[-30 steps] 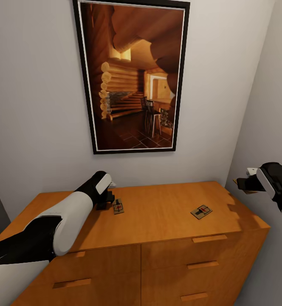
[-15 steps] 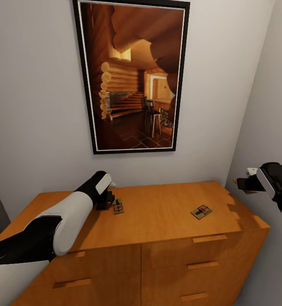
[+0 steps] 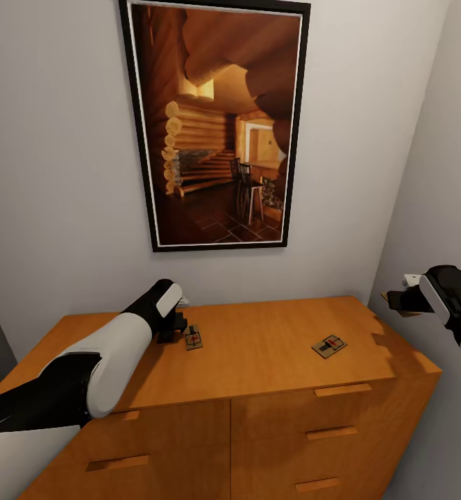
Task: Take the four mousetraps from the cabinet in the bathroom and place them on the bathroom floor. Make sure all four end up on the same floor surface, and ensure that at least two of them are either under or directly next to the same bathroom sink.
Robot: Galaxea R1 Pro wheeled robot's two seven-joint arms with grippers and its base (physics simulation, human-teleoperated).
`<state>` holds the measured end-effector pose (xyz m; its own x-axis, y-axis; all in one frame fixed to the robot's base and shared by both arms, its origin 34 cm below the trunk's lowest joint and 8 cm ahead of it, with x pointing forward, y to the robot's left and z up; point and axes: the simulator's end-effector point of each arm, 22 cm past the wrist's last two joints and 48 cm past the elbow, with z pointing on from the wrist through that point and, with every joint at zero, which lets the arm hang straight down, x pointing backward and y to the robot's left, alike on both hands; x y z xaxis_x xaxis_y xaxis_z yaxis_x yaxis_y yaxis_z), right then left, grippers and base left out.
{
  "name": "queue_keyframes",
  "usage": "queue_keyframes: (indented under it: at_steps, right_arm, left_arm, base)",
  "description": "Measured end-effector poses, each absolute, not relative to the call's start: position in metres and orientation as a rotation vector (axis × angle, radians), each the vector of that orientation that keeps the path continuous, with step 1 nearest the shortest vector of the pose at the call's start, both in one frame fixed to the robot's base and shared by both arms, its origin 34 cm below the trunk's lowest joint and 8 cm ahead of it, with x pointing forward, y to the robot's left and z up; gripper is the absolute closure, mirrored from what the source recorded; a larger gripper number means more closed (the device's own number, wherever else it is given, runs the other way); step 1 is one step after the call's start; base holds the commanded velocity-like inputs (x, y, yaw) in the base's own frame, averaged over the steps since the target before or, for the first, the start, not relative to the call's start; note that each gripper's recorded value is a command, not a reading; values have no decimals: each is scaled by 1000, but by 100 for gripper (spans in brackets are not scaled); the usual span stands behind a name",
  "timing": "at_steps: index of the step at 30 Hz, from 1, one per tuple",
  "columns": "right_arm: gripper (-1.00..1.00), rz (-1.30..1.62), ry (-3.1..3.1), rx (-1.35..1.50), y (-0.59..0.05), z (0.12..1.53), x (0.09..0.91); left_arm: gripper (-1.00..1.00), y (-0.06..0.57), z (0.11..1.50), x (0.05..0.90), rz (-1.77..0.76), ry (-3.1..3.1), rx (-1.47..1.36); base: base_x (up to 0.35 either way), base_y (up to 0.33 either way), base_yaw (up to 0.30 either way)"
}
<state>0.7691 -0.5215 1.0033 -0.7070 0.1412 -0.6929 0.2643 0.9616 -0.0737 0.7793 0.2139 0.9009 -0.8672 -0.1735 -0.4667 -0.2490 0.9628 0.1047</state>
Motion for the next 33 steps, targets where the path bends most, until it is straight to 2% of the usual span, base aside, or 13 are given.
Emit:
queue_keyframes:
  at_steps: [33]
  right_arm:
    - [100,-216,2365,283,-521,1003,769]
  left_arm:
    - [-100,222,903,779,283,2638,-273]
  base:
    - [-18,0,0]
